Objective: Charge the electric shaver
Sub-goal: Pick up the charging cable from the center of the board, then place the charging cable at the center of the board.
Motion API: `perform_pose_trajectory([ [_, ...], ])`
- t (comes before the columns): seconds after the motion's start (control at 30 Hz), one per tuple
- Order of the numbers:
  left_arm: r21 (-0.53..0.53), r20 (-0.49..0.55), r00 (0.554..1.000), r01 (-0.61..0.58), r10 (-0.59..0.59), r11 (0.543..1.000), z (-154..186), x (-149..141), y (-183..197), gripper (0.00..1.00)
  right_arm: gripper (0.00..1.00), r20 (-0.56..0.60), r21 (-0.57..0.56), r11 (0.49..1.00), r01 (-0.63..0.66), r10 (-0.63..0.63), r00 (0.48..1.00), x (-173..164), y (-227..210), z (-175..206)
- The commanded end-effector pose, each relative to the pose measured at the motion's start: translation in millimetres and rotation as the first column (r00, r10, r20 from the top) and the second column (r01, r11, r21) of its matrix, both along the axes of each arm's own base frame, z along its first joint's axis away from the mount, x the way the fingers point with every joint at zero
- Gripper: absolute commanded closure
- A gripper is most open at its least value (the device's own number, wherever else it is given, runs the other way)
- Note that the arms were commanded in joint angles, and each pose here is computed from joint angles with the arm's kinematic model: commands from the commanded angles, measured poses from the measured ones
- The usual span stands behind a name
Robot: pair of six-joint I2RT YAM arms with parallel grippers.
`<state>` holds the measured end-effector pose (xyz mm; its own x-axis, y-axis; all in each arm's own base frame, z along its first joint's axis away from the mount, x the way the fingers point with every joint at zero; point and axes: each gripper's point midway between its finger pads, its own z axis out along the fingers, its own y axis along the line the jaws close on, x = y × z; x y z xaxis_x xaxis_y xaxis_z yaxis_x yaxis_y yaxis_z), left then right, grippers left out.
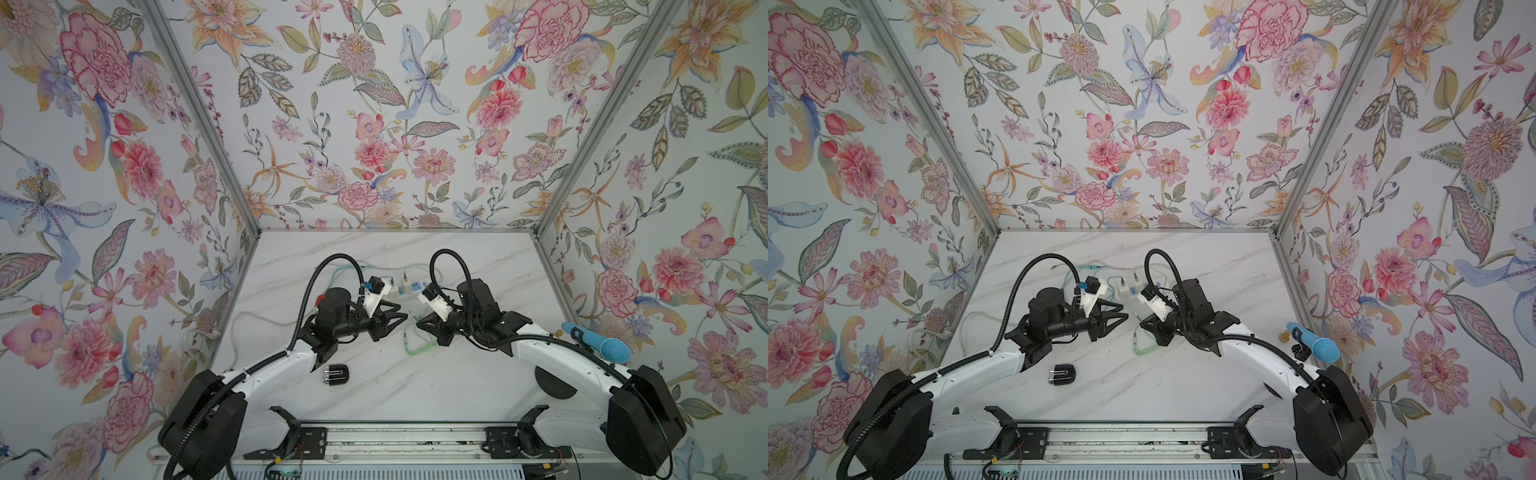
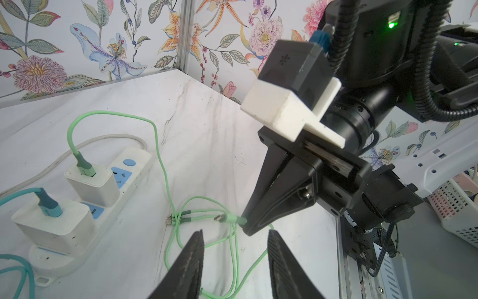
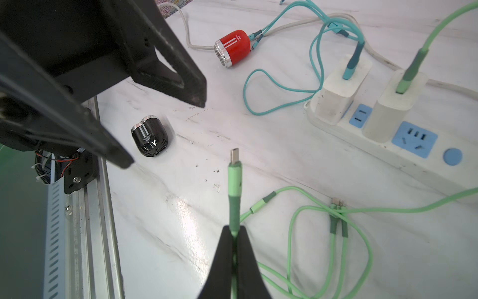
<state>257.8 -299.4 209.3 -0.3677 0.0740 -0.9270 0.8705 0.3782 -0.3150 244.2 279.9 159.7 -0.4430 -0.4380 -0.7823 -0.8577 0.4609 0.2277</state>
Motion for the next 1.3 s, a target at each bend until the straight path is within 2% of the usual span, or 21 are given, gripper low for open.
perform_pose_trajectory([
  [0.0,-0.041,0.004,1.000,0.017,-0.017,0.999,6,0,-9,0.63,1.00,0.046,0.000,0.999,-0.035,0.035,0.998,-1,11,11],
  [0.33,-0.042,-0.006,0.999,0.036,-0.037,0.998,1,3,-15,0.77,1.00,0.065,0.012,0.998,-0.063,0.062,0.996,-9,19,21],
  [0.77,-0.036,-0.021,0.998,0.064,-0.064,0.997,-6,-3,-16,1.00,1.00,0.104,-0.013,1.000,-0.010,0.012,0.994,4,14,24],
  [1.27,-0.031,-0.023,0.996,0.081,-0.082,0.996,-8,-3,-19,1.00,1.00,0.145,-0.033,0.997,0.072,-0.067,0.987,12,-5,22],
])
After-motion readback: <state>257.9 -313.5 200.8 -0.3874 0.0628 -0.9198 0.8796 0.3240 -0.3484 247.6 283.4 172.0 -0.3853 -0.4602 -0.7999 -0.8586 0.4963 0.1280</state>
